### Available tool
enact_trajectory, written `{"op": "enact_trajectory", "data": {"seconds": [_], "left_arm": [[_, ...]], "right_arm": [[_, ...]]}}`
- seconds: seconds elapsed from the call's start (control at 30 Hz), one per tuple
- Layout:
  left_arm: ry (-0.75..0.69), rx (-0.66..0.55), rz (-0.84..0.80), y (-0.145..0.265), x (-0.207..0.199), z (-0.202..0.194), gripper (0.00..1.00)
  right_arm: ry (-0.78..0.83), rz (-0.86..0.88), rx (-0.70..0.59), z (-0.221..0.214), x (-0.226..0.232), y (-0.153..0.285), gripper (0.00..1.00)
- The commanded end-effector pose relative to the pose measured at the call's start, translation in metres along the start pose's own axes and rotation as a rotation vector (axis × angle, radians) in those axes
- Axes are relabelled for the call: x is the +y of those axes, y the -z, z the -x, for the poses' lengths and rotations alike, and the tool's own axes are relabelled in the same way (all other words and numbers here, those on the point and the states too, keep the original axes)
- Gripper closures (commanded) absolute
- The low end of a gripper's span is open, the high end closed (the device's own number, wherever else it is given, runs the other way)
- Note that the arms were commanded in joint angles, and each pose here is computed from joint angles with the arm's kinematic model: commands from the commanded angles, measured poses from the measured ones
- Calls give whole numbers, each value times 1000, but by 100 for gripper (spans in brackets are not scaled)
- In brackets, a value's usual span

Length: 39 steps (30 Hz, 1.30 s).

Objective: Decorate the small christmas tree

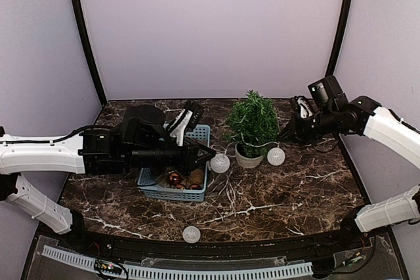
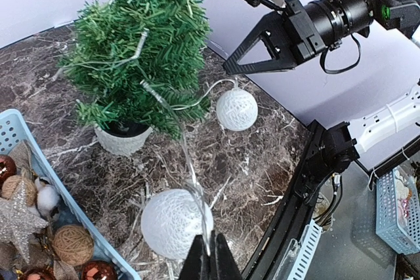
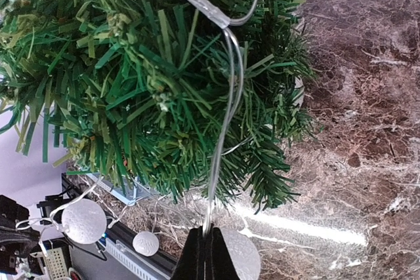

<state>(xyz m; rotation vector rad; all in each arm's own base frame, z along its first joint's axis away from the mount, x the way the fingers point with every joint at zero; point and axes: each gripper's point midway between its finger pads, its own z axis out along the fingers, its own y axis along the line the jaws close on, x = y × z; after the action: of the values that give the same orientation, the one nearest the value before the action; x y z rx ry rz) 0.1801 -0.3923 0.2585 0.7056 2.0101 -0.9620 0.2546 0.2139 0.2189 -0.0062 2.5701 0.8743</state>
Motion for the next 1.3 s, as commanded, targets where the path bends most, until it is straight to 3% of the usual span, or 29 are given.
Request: {"op": "enact_trajectory", "data": {"seconds": [0.0, 0.57, 1.07, 1.17, 1.27], "left_arm": [[23, -25, 18, 18, 16, 14, 100], [97, -111, 229, 38, 96, 52, 100], [134, -92, 183, 11, 124, 55, 100], [138, -87, 167, 7, 123, 56, 100], [144, -84, 148, 7, 119, 56, 100]], "right_arm": [[8, 61, -16, 6, 11, -4, 100], [-20, 167, -66, 18, 45, -32, 100], [-105, 199, -118, 15, 38, -39, 100], [-94, 179, -140, 17, 36, -31, 90], [-86, 157, -168, 18, 32, -19, 71]]}}
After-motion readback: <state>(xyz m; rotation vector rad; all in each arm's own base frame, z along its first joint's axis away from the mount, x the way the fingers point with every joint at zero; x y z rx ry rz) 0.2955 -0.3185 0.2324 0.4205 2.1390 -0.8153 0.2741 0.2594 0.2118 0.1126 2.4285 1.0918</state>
